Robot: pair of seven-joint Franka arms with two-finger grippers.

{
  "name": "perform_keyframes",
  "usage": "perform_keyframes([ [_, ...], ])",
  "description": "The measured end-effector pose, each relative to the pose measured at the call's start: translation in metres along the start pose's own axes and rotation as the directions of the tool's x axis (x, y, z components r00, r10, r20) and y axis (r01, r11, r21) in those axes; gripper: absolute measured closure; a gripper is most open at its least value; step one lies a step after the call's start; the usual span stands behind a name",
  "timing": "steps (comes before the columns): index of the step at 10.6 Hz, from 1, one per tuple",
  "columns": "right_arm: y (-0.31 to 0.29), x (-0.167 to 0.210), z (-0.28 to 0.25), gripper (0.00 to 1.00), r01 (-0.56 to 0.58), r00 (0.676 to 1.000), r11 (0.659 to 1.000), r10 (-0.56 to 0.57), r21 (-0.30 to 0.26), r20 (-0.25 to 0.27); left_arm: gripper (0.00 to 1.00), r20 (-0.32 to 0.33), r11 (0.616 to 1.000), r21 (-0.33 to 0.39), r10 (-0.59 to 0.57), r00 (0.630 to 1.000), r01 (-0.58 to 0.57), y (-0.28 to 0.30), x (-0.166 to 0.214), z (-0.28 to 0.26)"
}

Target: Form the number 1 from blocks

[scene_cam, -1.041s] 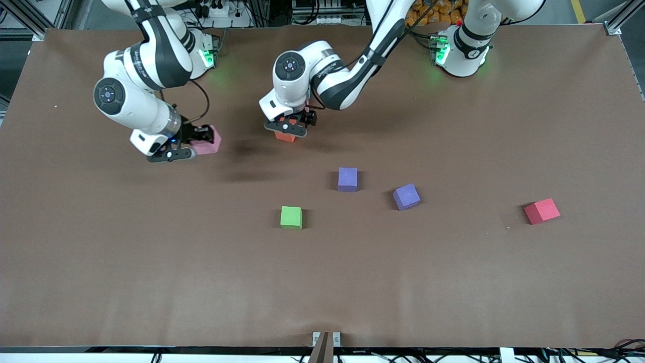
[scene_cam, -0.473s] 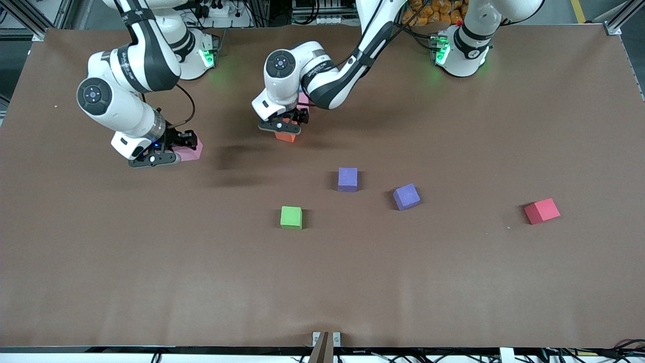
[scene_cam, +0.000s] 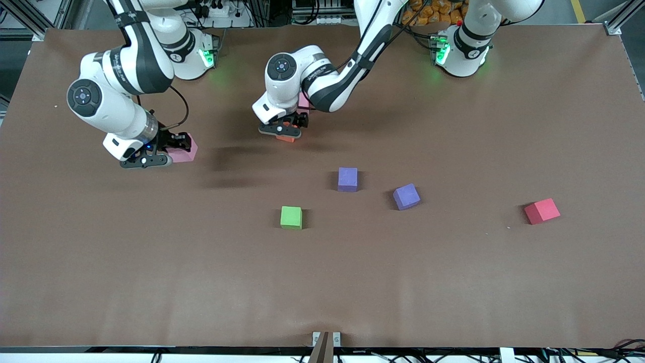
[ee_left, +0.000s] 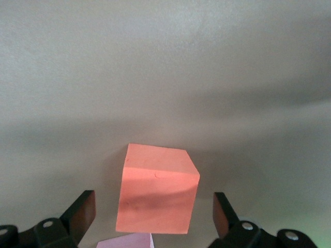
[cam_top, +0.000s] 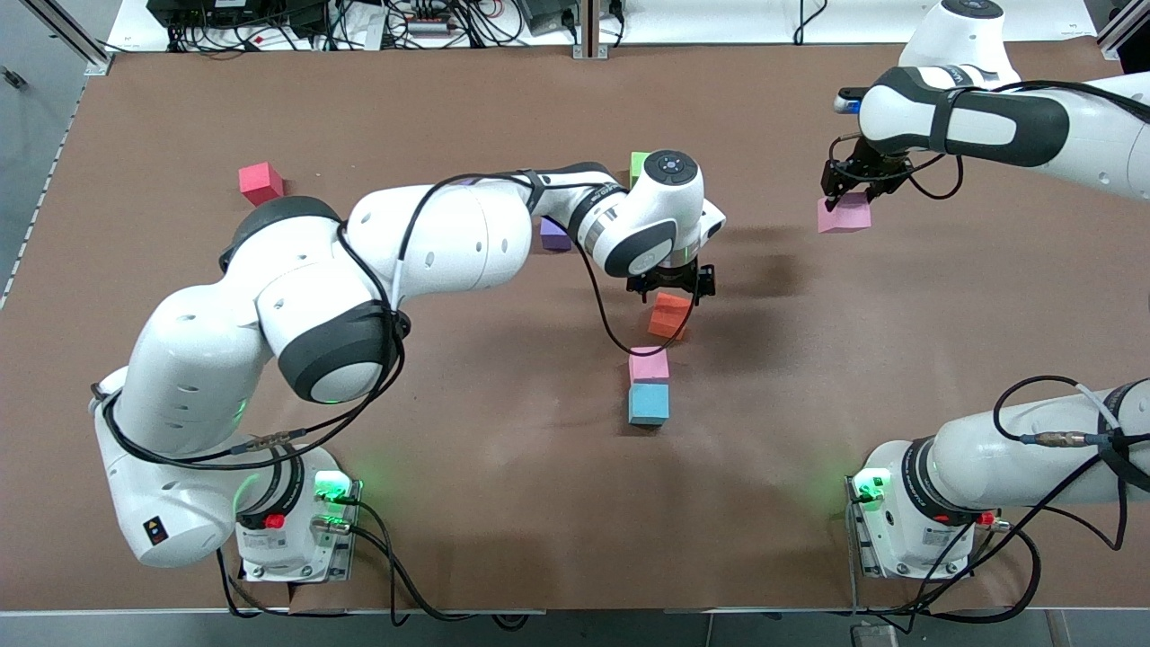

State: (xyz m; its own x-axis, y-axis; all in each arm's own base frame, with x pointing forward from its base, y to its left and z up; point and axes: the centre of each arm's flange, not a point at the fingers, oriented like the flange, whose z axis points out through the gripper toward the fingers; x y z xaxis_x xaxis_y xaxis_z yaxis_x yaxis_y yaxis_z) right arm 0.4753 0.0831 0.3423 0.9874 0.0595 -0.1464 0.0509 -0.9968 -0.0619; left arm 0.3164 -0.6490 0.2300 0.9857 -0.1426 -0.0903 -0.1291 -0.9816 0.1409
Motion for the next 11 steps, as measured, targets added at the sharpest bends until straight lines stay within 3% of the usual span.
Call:
perform_keyframes([
  [9, 0.019, 0.003, 0.012, 0.41, -0.040, 0.999, 0.999, 0.040, 0.006, 0.027, 0.00, -0.022, 0.999, -0.014, 0.031, 0.999, -0.031, 0.005, -0.006, 0.025],
  [11, 0.019, 0.003, 0.012, 0.41, -0.040, 0.999, 0.999, 0.040, 0.006, 0.027, 0.08, -0.023, 0.998, -0.013, 0.054, 0.998, -0.055, 0.004, -0.006, 0.025],
])
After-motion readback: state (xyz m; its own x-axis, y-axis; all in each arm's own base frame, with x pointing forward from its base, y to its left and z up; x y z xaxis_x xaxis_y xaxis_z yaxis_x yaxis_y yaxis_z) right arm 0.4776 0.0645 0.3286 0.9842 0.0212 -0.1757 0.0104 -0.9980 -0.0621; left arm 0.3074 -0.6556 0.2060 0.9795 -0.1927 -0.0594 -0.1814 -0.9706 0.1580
